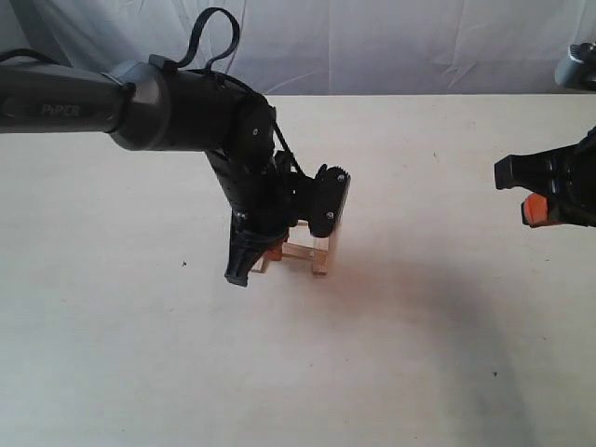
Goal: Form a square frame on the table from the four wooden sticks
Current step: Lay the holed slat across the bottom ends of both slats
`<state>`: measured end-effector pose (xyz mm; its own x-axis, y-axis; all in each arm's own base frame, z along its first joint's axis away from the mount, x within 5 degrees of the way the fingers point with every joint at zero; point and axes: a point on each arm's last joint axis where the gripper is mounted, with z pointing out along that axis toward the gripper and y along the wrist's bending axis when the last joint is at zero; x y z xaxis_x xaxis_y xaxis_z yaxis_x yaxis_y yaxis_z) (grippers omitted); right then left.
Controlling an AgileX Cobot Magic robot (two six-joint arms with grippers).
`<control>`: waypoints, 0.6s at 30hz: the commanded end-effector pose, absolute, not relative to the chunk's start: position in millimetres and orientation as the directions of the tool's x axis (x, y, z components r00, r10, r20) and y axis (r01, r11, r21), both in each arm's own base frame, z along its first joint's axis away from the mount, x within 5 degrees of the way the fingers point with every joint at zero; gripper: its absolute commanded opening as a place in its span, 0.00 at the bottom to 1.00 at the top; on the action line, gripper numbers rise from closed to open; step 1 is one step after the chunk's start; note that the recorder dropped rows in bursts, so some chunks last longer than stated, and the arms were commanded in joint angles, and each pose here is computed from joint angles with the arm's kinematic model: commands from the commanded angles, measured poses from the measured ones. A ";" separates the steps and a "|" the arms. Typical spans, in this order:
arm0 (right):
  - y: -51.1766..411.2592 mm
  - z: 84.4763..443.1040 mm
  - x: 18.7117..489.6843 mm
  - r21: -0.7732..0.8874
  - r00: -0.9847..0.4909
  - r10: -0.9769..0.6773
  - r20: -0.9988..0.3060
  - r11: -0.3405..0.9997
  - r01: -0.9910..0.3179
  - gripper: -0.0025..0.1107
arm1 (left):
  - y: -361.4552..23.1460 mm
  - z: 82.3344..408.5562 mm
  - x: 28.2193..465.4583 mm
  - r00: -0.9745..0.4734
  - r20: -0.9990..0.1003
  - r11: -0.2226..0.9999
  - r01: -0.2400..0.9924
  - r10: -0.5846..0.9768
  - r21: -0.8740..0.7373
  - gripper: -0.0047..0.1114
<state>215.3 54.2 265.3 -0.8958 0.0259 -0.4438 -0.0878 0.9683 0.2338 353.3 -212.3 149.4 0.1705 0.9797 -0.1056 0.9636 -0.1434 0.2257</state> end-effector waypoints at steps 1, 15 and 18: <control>52.4 268.6 216.5 0.227 -0.884 0.026 -0.467 0.970 -0.091 0.02 | -219.5 145.7 357.7 0.172 -0.143 -0.130 0.955 0.975 0.267 0.04; 53.7 269.2 216.8 0.247 -0.882 0.043 -0.468 0.965 -0.084 0.02 | -221.8 140.2 356.2 0.130 -0.175 -0.087 0.968 0.976 0.233 0.36; 53.7 269.3 217.0 0.247 -0.882 0.043 -0.470 0.965 -0.084 0.02 | -221.8 140.1 356.1 0.108 -0.179 -0.065 0.972 0.978 0.227 0.39</control>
<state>215.8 55.0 265.7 -0.8937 0.0369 -0.4472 -0.0833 0.9656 0.2462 356.6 -218.2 141.8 0.1358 0.9773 -0.1629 0.9668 -0.0948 0.2372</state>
